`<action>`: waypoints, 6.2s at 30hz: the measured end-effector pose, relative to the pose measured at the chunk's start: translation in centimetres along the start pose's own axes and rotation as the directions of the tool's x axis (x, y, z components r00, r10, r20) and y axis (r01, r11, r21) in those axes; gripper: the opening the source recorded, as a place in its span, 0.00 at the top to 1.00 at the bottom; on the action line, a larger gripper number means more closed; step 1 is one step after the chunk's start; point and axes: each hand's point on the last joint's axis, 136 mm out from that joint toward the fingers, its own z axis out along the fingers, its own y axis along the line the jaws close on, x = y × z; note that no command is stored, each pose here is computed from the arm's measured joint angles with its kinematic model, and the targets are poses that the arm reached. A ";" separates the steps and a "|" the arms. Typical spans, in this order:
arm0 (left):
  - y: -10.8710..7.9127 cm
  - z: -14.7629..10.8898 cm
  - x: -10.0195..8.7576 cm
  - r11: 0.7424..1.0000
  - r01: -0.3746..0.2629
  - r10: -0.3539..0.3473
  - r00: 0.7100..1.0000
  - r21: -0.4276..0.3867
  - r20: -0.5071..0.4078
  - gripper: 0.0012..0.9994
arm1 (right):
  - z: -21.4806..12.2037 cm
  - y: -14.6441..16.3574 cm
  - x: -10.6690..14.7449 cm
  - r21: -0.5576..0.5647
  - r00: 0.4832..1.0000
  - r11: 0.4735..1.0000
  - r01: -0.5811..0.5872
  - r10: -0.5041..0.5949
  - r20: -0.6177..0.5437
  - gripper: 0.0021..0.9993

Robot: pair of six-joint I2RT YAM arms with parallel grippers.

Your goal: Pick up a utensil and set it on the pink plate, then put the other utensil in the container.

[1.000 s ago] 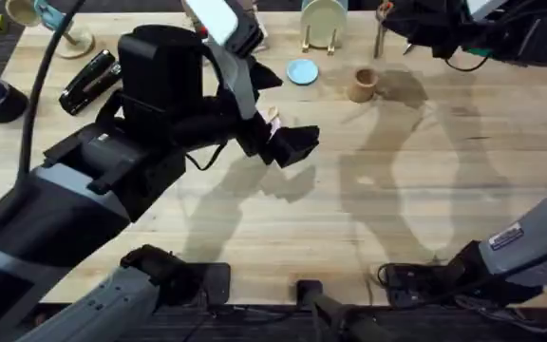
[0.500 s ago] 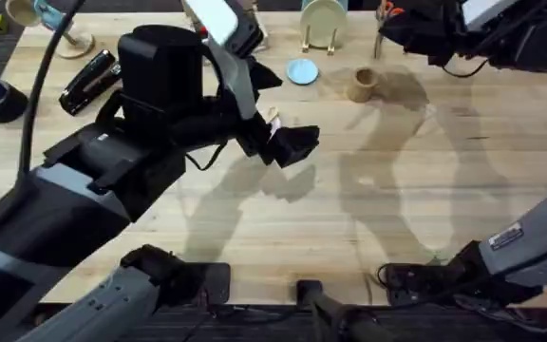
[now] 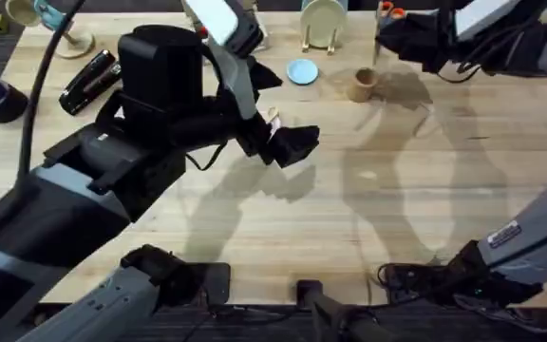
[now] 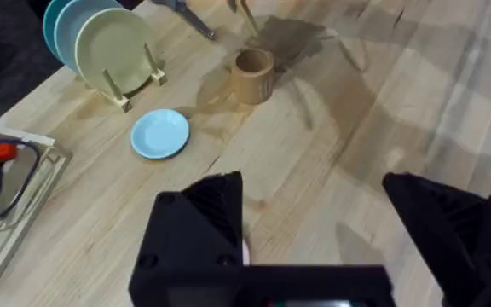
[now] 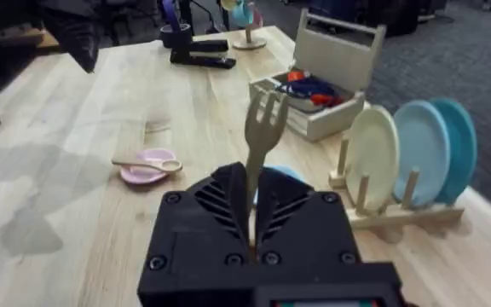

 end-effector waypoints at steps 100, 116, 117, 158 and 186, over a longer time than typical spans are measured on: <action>0.0 0.0 0.1 1.000 0.002 -0.002 1.000 0.001 -0.003 0.01 | 0.6 -0.8 -9.2 -0.020 0.922 0.922 -0.386 0.387 0.012 0.42; 0.0 0.0 0.1 1.000 0.002 -0.002 1.000 0.001 -0.003 0.00 | 1.8 -1.6 -17.8 -0.044 0.911 0.910 -0.413 0.413 0.000 0.40; 0.0 0.0 0.1 1.000 0.002 -0.002 1.000 0.001 -0.003 0.00 | 1.8 -1.7 -18.0 -0.043 0.904 0.903 -0.427 0.428 0.000 0.40; -0.1 0.0 0.3 1.000 0.007 -0.007 1.000 0.004 -0.013 0.01 | -2.8 -11.3 -20.2 0.145 0.400 0.374 -0.916 0.829 0.391 0.16; -0.1 0.0 1.0 1.000 0.020 -0.021 0.999 -0.003 -0.040 0.00 | -11.8 -2.4 -7.1 0.946 0.457 0.315 -0.070 0.854 -0.250 0.07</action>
